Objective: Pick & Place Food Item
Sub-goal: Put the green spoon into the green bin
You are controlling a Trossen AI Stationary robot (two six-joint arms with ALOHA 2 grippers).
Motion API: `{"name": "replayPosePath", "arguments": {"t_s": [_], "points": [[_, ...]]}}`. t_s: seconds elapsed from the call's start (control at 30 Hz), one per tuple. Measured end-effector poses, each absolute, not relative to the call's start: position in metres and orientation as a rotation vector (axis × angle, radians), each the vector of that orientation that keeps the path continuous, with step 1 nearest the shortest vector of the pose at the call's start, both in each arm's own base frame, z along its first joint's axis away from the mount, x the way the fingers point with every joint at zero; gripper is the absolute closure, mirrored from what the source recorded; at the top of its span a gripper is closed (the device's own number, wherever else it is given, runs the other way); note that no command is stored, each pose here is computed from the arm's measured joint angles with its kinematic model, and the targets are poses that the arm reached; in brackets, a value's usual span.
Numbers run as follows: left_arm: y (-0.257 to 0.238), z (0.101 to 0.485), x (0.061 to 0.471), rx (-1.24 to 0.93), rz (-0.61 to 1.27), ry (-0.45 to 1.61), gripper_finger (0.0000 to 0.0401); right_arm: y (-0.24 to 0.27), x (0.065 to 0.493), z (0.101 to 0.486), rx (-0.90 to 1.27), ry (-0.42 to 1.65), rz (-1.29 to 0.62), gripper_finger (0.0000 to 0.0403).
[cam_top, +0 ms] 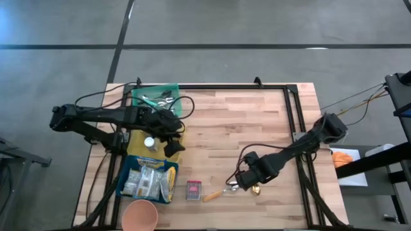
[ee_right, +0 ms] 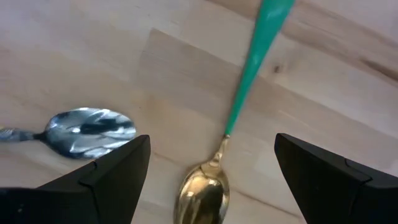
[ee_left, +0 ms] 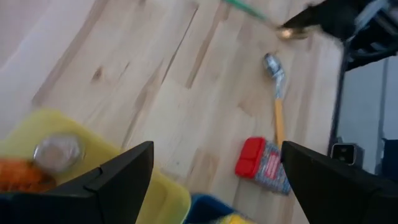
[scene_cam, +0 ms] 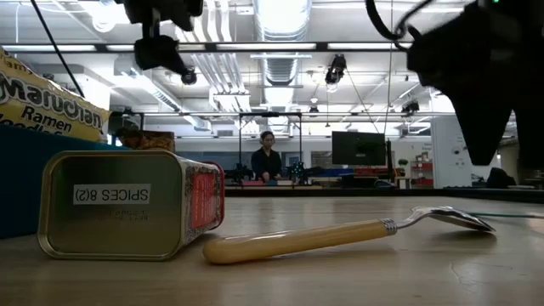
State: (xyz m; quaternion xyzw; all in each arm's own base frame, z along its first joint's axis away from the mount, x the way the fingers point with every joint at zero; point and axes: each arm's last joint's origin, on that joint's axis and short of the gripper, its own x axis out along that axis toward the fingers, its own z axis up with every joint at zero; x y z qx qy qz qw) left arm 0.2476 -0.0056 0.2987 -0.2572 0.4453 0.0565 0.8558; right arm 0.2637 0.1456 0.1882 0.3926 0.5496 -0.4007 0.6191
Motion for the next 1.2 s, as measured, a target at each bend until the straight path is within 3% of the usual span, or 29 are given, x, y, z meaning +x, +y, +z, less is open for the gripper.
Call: {"name": "replayPosePath", "arguments": {"t_s": [0.53, 0.93, 1.2], "points": [[-0.005, 0.313, 0.258, -0.440, 0.024, 0.750, 0.0043, 0.138, 0.245, 0.155, 1.012, 1.259, -0.881, 0.0066], [-0.005, 0.313, 0.258, -0.424, 0.019, 0.755, 0.0043, 0.135, 0.241, 0.148, 1.003, 1.266, -0.898, 0.0206], [-0.005, 0.313, 0.258, -0.421, 0.018, 0.757, 0.0043, 0.136, 0.242, 0.148, 1.017, 1.258, -0.881, 0.0248]]}}
